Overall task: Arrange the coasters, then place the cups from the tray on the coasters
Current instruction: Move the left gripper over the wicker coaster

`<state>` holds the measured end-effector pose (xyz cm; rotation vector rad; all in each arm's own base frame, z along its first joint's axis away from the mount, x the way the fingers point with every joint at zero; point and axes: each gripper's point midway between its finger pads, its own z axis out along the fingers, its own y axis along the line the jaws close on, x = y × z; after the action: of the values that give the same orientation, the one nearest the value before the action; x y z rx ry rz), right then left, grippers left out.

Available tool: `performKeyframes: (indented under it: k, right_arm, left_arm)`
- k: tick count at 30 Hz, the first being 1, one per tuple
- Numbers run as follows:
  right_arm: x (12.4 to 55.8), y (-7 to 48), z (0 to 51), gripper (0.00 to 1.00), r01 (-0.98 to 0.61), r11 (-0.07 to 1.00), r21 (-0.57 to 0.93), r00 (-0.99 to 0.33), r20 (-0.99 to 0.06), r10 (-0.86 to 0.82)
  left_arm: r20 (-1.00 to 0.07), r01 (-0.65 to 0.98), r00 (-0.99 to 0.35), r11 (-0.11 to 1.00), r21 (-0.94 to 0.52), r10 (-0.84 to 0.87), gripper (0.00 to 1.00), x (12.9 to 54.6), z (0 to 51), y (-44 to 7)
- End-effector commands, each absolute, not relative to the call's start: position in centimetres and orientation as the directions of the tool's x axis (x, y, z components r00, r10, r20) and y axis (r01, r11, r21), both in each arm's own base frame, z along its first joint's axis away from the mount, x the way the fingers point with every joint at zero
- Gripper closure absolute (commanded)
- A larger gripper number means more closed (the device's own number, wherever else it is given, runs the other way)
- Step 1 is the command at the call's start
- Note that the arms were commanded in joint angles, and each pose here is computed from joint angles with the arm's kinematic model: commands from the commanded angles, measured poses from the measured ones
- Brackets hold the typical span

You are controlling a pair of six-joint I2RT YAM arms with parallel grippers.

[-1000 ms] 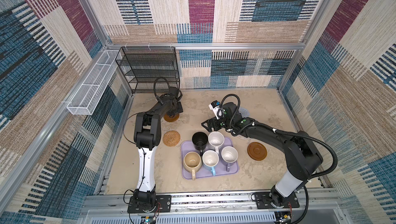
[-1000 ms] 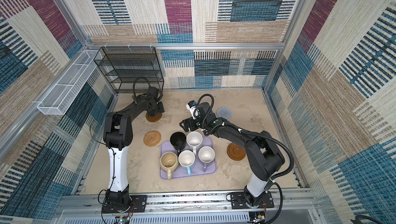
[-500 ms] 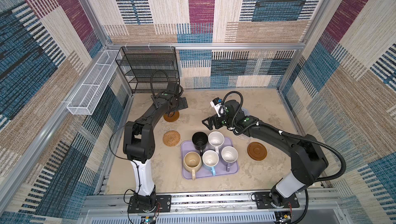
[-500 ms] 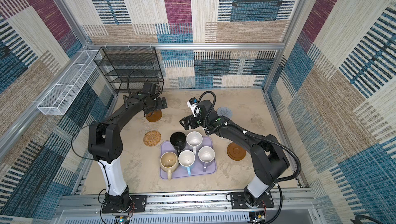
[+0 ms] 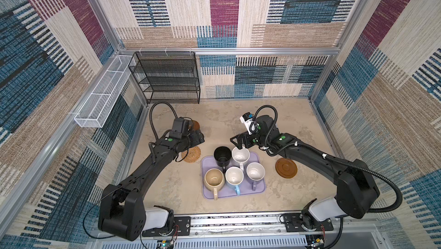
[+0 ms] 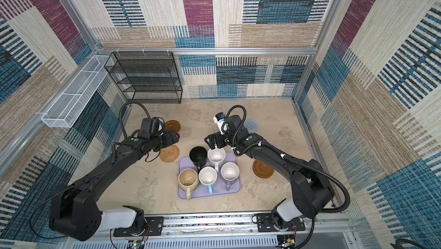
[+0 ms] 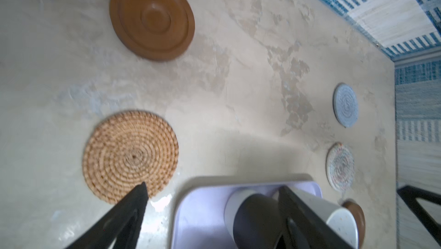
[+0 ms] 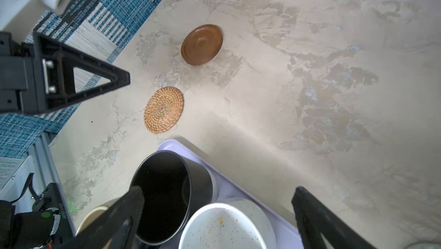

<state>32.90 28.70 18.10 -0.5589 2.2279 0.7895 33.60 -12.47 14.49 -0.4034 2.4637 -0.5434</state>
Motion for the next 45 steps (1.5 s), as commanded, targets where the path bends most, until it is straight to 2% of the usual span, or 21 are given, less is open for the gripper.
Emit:
performKeyframes:
  k: [1, 5, 7, 9, 13, 19, 29, 36, 45]
  right_arm:
    - [32.3, 29.8, 19.1, 0.01, -0.595, 0.662, 0.455, -0.674, -0.731, -0.103]
    - [32.6, 29.7, 18.4, 0.02, -0.569, 0.682, 0.460, -0.691, -0.717, -0.092]
    - [33.0, 29.2, 18.5, 0.02, -0.556, 0.704, 0.442, -0.682, -0.726, -0.082]
    - [33.2, 28.8, 19.1, 0.02, -0.552, 0.719, 0.422, -0.665, -0.744, -0.073]
    - [33.1, 27.9, 20.7, 0.03, -0.542, 0.741, 0.397, -0.644, -0.762, -0.063]
    - [31.8, 26.5, 20.7, 0.03, -0.526, 0.757, 0.387, -0.645, -0.762, -0.058]
    - [31.6, 26.1, 20.9, 0.03, -0.522, 0.770, 0.366, -0.647, -0.758, -0.078]
    - [31.8, 26.7, 22.0, 0.04, -0.529, 0.748, 0.401, -0.643, -0.764, -0.046]
    - [32.7, 28.1, 19.2, 0.04, -0.502, 0.736, 0.453, -0.700, -0.713, -0.038]
  left_arm:
    - [-0.414, -0.182, -0.793, 0.822, -0.540, -0.448, 0.14, 31.5, 13.6, -14.6]
    - [-0.498, -0.160, -0.806, 0.928, -0.337, -0.320, 0.14, 29.8, 14.2, -12.8]
    - [-0.526, -0.173, -0.797, 0.947, -0.272, -0.297, 0.14, 29.5, 14.4, -11.5]
    - [-0.550, -0.168, -0.789, 0.958, -0.235, -0.273, 0.16, 29.4, 14.7, -10.7]
    - [-0.530, -0.147, -0.817, 0.970, -0.191, -0.229, 0.19, 29.2, 14.5, -10.7]
    - [-0.557, -0.207, -0.799, 0.973, -0.102, -0.228, 0.23, 30.6, 13.2, -9.2]
    - [-0.479, -0.230, -0.844, 0.970, -0.080, -0.240, 0.25, 34.0, 8.3, -10.1]
    - [-0.422, -0.268, -0.865, 0.961, -0.063, -0.269, 0.30, 34.8, 5.1, -9.5]
    - [-0.382, -0.267, -0.877, 0.957, -0.116, -0.291, 0.34, 35.0, 3.2, -9.8]
